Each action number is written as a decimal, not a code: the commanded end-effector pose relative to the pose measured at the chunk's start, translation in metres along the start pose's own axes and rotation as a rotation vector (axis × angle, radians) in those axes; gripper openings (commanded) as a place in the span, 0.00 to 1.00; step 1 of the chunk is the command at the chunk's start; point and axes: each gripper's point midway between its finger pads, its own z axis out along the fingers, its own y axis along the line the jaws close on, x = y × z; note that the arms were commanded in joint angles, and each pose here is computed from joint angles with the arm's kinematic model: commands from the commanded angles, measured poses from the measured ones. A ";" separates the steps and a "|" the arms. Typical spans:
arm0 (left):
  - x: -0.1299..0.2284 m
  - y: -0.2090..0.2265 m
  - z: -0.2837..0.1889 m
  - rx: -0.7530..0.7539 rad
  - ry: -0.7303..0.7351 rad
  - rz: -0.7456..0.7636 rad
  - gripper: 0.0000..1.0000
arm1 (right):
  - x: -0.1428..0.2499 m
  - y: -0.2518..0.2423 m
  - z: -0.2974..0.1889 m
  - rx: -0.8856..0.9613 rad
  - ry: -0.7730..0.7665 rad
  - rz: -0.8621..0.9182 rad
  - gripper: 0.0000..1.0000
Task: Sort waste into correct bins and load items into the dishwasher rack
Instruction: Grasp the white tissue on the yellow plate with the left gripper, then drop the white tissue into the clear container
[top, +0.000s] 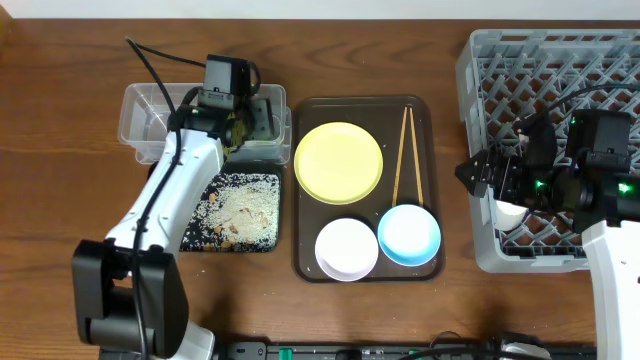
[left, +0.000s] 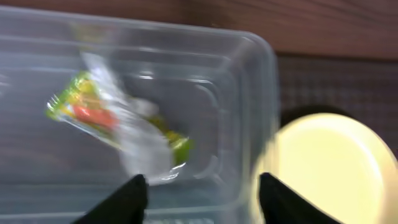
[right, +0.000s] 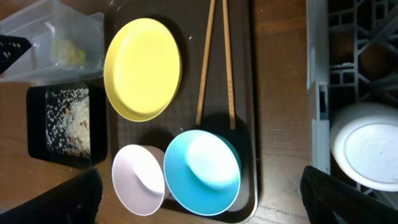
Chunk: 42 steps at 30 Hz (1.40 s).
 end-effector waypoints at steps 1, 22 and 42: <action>-0.002 -0.024 -0.024 0.096 -0.017 0.043 0.63 | -0.003 0.002 -0.003 0.007 -0.013 -0.026 0.99; 0.063 -0.057 -0.192 0.202 -0.074 0.176 0.85 | -0.009 -0.014 -0.004 0.097 -0.040 -0.032 0.99; 0.055 -0.032 -0.214 0.099 -0.232 0.180 0.90 | -0.009 -0.014 -0.004 0.097 -0.039 -0.032 0.99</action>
